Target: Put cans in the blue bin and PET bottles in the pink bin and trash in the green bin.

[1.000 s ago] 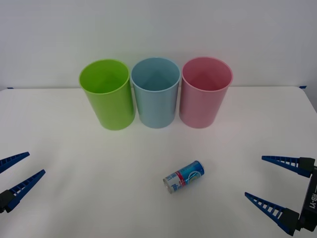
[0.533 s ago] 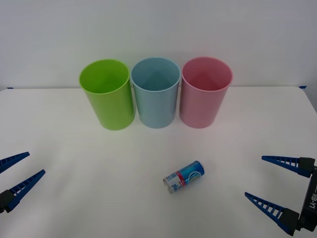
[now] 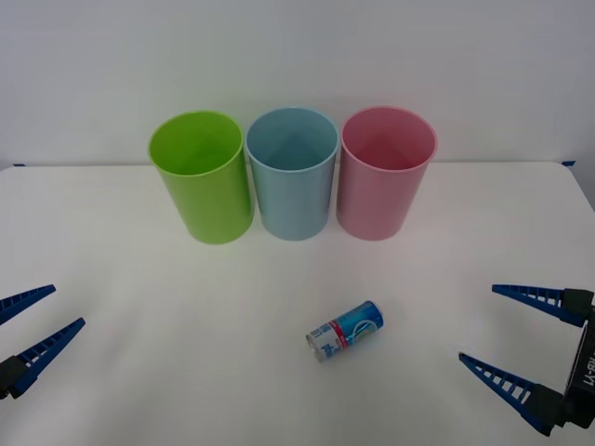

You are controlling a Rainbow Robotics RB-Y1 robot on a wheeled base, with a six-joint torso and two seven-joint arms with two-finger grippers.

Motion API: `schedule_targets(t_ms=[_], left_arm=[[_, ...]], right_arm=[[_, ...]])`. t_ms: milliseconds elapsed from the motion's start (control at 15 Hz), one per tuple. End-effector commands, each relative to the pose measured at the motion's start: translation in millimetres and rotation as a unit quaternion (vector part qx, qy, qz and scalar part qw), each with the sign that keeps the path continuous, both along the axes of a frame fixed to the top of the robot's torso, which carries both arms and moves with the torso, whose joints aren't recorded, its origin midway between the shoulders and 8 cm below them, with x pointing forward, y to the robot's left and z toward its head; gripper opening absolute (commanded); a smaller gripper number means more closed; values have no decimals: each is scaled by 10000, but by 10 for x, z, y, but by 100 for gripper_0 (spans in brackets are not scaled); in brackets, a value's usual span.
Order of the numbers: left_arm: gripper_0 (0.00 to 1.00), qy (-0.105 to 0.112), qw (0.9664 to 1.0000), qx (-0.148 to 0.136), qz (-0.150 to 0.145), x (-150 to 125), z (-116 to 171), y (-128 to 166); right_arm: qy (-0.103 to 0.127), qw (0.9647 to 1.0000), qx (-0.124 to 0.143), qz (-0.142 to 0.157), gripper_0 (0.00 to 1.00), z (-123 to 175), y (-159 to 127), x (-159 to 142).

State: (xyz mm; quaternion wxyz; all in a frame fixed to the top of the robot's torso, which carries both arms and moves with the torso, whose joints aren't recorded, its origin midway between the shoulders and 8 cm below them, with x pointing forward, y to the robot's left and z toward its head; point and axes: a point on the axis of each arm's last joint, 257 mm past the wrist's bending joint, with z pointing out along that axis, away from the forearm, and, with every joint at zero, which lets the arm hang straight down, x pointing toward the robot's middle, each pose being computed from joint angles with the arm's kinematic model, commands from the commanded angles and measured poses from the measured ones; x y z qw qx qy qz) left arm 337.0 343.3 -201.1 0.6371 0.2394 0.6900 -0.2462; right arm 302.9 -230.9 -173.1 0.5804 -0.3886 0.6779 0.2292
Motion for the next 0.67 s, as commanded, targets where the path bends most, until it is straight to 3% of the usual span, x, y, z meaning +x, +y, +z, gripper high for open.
schedule_targets(t_ms=[67, 267, 400, 533, 667], left_arm=[[79, 0, 10000, 0, 0, 0, 0, 0], [79, 0, 10000, 0, 0, 0, 0, 0], [80, 0, 10000, 0, 0, 0, 0, 0], [79, 0, 10000, 0, 0, 0, 0, 0], [79, 0, 10000, 0, 0, 0, 0, 0]], right_arm=[[-204, 9995, -217, 136, 100, 151, 35, -17], [-428, 9957, -722, 384, 100, 239, 75, -42], [-612, 9883, -1262, 599, 100, 270, 114, -20], [-750, 9807, -1626, 787, 100, 269, 174, 31], [-917, 9700, -2013, 1003, 100, 239, 280, 122]])
